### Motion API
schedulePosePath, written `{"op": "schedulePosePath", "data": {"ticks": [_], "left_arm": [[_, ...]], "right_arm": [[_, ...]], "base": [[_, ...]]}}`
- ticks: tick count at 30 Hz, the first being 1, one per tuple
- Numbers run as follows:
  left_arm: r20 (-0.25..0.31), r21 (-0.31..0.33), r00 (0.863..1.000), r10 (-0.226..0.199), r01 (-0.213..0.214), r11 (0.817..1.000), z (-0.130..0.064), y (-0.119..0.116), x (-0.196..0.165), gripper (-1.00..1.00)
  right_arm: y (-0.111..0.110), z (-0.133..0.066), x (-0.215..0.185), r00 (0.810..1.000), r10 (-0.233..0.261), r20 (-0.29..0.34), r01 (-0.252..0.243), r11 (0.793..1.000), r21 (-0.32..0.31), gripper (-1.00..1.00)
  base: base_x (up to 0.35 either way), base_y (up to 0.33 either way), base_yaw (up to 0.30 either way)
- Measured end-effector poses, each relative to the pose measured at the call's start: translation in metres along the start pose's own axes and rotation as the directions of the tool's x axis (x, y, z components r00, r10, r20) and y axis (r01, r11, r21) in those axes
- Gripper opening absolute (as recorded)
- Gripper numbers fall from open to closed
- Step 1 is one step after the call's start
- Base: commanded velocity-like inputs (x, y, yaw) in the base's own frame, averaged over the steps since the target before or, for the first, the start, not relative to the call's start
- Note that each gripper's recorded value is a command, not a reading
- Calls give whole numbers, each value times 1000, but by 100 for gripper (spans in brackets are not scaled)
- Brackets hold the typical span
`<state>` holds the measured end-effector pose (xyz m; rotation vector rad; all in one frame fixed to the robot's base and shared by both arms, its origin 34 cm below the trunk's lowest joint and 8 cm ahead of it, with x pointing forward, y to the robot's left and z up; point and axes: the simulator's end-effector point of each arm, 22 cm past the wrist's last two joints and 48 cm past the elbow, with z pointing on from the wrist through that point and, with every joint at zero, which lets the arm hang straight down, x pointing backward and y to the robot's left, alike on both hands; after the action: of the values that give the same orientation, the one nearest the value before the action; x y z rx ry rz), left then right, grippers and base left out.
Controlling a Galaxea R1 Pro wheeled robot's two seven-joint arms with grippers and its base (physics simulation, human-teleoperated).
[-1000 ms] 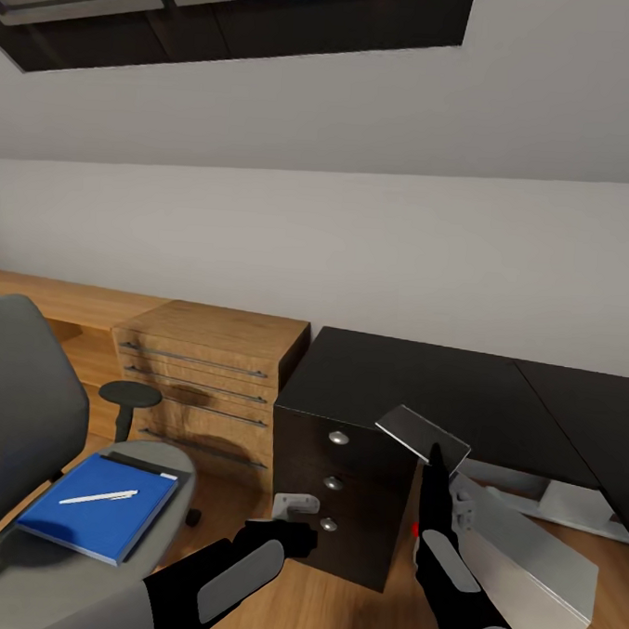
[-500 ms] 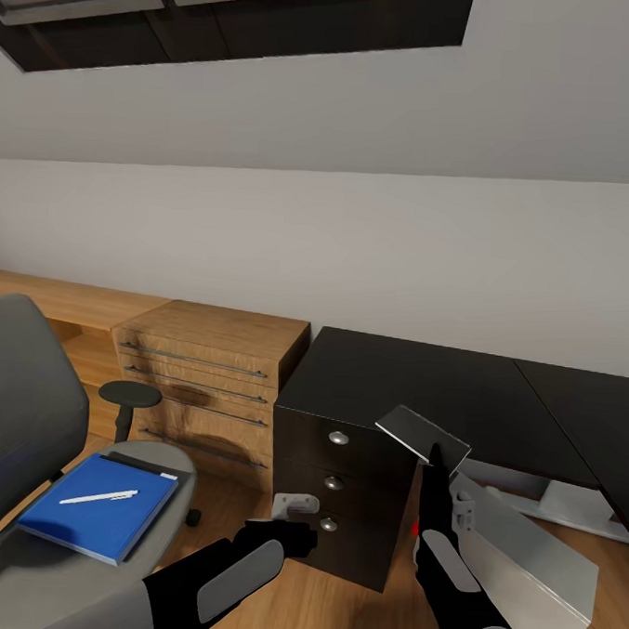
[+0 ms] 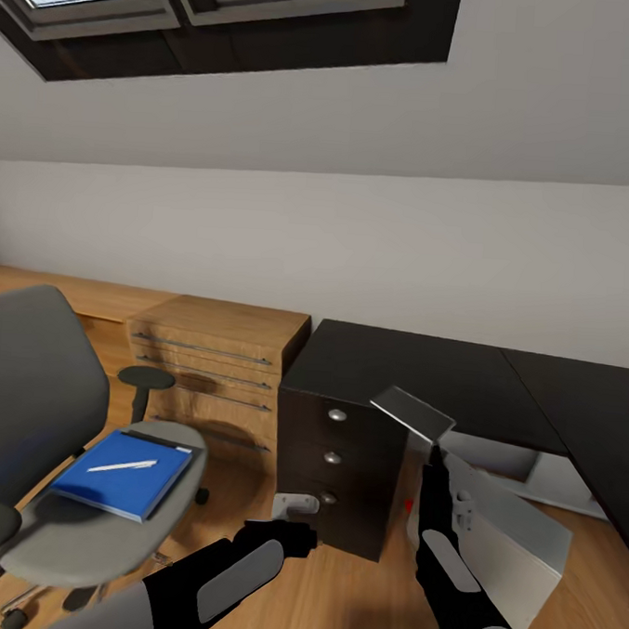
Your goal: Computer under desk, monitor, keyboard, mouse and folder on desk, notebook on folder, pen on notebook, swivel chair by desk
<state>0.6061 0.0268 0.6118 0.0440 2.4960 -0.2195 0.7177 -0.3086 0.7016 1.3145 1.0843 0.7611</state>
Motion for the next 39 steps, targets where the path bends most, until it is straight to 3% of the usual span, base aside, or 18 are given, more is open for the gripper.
{"op": "schedulePosePath", "data": {"ticks": [12, 21, 35, 39], "left_arm": [[-3, -4, 1000, 0, 0, 1000, 1, 2, 1, 100], [-13, -26, 1000, -4, 3, 1000, 4, 10, 4, 100], [-23, -52, 1000, -10, 9, 999, -11, 16, -12, 100], [-23, -57, 1000, -12, 11, 998, -16, 16, -17, 100]], "right_arm": [[0, 0, 0, 1000, -1, -1, 1, 1000, -1, 100], [1, 0, 0, 1000, -6, -5, 6, 1000, 1, 100], [-9, -6, -7, 998, -61, -15, 62, 996, 70, 100], [-21, -12, -8, 994, -102, -30, 104, 989, 104, 100]], "base": [[-315, 0, 0], [-73, 0, 0], [-5, 0, 0], [0, 0, 0]]}}
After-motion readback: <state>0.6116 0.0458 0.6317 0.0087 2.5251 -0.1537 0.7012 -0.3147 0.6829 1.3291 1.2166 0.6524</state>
